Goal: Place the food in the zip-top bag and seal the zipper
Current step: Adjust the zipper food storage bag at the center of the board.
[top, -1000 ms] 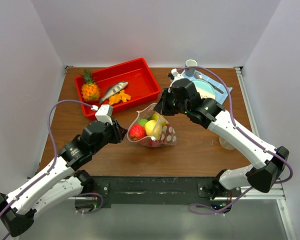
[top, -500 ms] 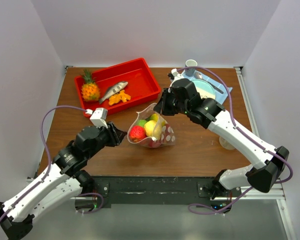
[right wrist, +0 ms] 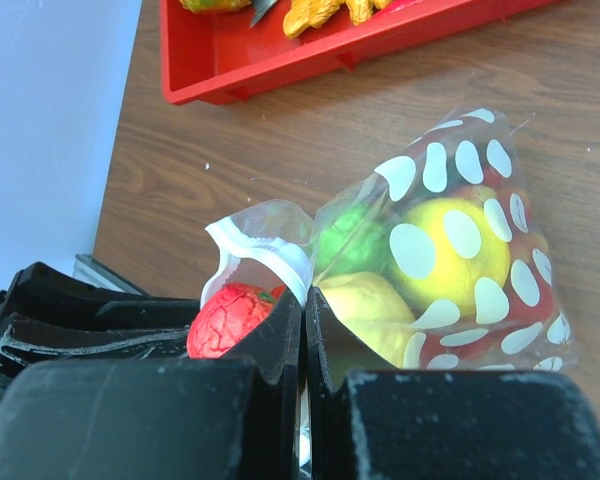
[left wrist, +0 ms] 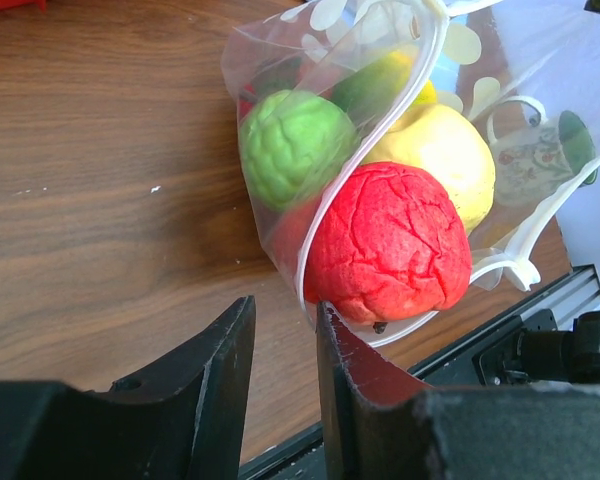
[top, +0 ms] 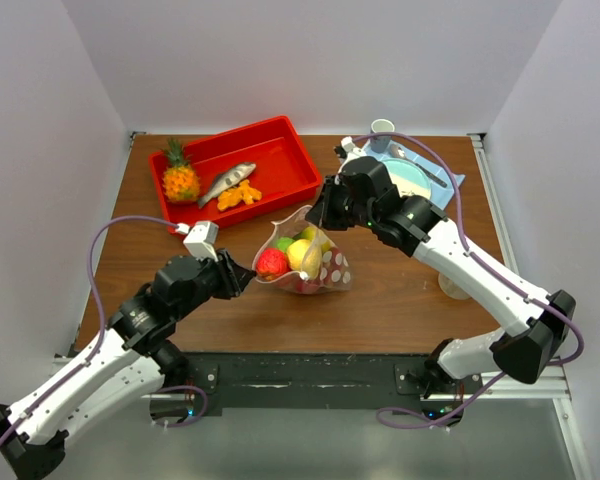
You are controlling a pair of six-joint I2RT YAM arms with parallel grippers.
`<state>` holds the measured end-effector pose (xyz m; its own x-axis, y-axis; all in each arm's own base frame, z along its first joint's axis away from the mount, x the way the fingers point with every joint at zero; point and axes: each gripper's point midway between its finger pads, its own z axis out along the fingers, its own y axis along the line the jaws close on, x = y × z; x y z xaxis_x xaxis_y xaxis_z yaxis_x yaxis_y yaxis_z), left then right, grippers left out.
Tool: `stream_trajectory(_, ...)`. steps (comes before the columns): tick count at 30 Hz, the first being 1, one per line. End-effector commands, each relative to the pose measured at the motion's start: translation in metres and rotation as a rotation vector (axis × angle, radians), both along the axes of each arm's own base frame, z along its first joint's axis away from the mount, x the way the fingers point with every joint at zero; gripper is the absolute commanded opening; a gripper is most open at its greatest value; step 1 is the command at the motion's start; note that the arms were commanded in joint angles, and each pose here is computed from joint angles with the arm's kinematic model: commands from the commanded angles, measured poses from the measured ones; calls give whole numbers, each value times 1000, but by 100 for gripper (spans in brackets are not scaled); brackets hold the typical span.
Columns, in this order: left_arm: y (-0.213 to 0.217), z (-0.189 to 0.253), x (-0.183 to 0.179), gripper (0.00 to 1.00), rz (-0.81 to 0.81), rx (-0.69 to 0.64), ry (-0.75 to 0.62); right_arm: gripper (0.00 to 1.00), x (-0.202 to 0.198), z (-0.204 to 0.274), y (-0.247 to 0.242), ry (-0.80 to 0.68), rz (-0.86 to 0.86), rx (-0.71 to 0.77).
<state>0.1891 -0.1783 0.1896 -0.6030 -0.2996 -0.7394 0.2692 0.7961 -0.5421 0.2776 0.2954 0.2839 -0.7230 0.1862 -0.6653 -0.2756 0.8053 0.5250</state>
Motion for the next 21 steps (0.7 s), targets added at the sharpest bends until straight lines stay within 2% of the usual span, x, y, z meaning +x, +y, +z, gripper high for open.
stream_trajectory(1, -8, 4, 5, 35, -6, -38, -17, 0, 7, 44, 12, -87, 9, 118)
stream_trajectory(6, -15, 2, 14, 35, -3, -25, -13, 0, 5, 42, 12, -86, 14, 121)
stream_trajectory(16, -20, -1, 29, 23, 41, -15, -1, 0, 4, 40, 15, -77, 19, 126)
stream_trajectory(21, -28, 3, 37, 21, 38, -13, -9, 0, 2, 36, 19, -70, 30, 118)
